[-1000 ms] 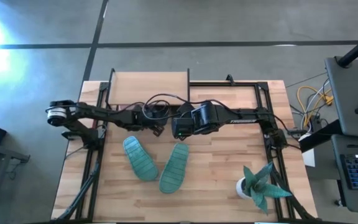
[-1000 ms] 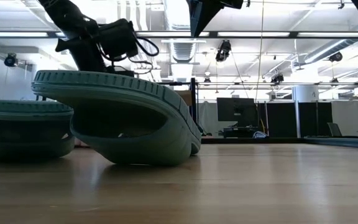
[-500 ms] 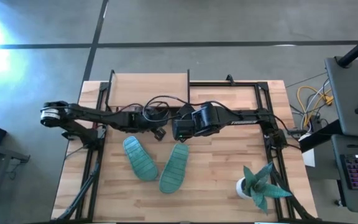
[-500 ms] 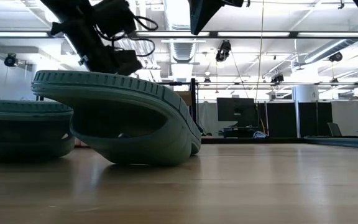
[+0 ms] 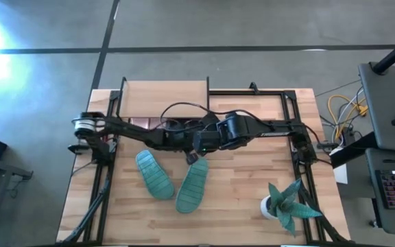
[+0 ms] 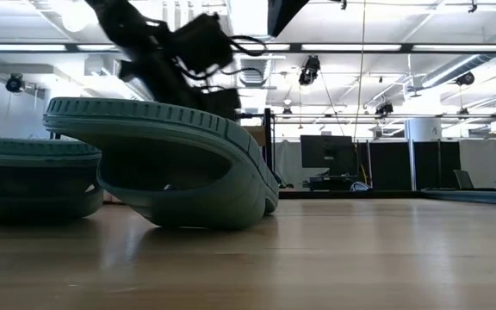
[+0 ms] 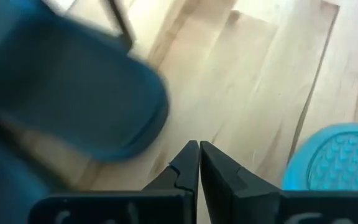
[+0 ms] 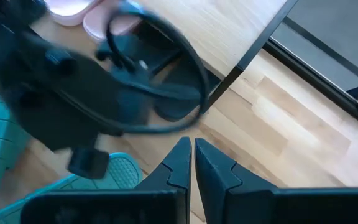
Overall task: Pick and place slides into the shelf
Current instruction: Adjust the black and pink slides under the shelf, then put the right green slide on the shelf
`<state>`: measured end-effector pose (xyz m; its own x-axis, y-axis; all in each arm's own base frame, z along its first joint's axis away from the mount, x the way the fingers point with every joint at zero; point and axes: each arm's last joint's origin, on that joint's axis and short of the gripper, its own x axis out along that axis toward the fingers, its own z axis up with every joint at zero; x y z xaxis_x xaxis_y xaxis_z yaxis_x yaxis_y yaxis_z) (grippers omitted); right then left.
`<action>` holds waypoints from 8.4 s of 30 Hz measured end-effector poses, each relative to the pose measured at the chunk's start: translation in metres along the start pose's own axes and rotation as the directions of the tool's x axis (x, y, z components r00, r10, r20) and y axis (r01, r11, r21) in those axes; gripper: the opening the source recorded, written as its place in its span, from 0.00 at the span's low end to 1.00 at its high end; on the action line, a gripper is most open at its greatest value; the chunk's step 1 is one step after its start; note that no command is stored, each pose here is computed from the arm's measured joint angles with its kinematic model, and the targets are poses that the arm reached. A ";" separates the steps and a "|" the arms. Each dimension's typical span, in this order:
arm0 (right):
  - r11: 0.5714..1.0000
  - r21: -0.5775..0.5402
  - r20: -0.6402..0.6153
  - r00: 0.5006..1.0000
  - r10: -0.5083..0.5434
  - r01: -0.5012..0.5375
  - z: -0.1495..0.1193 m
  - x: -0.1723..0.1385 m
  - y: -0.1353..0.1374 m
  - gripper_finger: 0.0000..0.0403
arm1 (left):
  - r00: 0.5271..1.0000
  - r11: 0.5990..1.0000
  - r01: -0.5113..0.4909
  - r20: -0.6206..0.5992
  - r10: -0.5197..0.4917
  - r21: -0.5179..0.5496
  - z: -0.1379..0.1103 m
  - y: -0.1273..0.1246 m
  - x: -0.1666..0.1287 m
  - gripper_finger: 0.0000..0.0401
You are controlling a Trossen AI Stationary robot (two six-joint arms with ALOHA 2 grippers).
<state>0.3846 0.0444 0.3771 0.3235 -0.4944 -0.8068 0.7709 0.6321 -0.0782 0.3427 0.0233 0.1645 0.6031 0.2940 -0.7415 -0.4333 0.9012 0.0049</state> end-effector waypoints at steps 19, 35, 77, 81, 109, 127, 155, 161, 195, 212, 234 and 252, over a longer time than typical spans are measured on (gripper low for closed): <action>0.999 0.029 0.015 0.999 0.044 -0.044 -0.010 -0.019 0.003 0.03 | 0.959 0.910 -0.279 0.032 0.283 0.307 0.022 -0.001 0.036 0.00; 0.999 -0.010 0.004 0.999 0.048 -0.048 -0.011 -0.018 0.003 0.03 | 0.964 0.955 0.230 0.091 -0.250 0.189 0.060 -0.016 -0.041 0.00; 0.785 0.501 -0.093 0.879 0.468 -0.365 -0.195 0.047 0.070 0.05 | 0.850 0.815 0.508 0.011 -0.526 -0.278 -0.112 -0.051 -0.217 0.00; 0.755 0.557 -0.102 0.874 0.475 -0.345 -0.205 0.048 0.070 0.14 | 0.870 0.855 0.466 -0.055 -0.489 -0.229 -0.122 -0.048 -0.218 0.00; 0.480 0.775 0.051 0.798 0.601 -0.411 -0.243 0.088 0.109 0.60 | 0.925 0.923 0.371 -0.053 -0.377 -0.098 -0.128 -0.038 -0.218 0.00; 0.439 0.780 0.144 0.811 0.567 -0.446 -0.233 0.108 0.113 0.55 | 0.910 0.912 0.396 -0.086 -0.405 -0.104 -0.129 -0.039 -0.219 0.00; 0.424 0.778 0.159 0.798 0.581 -0.463 -0.227 0.133 0.119 0.41 | 0.910 0.912 0.397 -0.086 -0.406 -0.103 -0.129 -0.039 -0.219 0.00; 0.437 0.778 0.134 0.799 0.587 -0.452 -0.230 0.132 0.119 0.48 | 0.910 0.912 0.397 -0.086 -0.406 -0.102 -0.129 -0.039 -0.219 0.00; 0.746 0.589 -0.005 0.921 0.388 -0.311 -0.184 0.118 0.067 0.60 | 0.913 0.916 0.389 -0.092 -0.398 -0.097 -0.130 -0.038 -0.218 0.00; 0.722 0.569 -0.061 0.855 0.515 -0.394 -0.208 0.085 0.084 0.61 | 0.913 0.914 0.387 -0.091 -0.398 -0.117 -0.129 -0.038 -0.219 0.00; 0.667 0.584 -0.007 0.818 0.575 -0.463 -0.214 0.103 0.103 0.59 | 0.912 0.914 0.388 -0.090 -0.400 -0.121 -0.129 -0.038 -0.219 0.00; 0.685 0.510 0.029 0.806 0.591 -0.521 -0.211 0.099 0.106 0.10 | 0.912 0.914 0.388 -0.091 -0.399 -0.121 -0.129 -0.038 -0.219 0.00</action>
<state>0.3826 0.1879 0.1656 0.7326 -0.0424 -0.6794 0.6393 0.3855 0.6653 0.1408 -0.1164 0.2396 0.6625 -0.1205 -0.7393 -0.2433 0.8988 -0.3646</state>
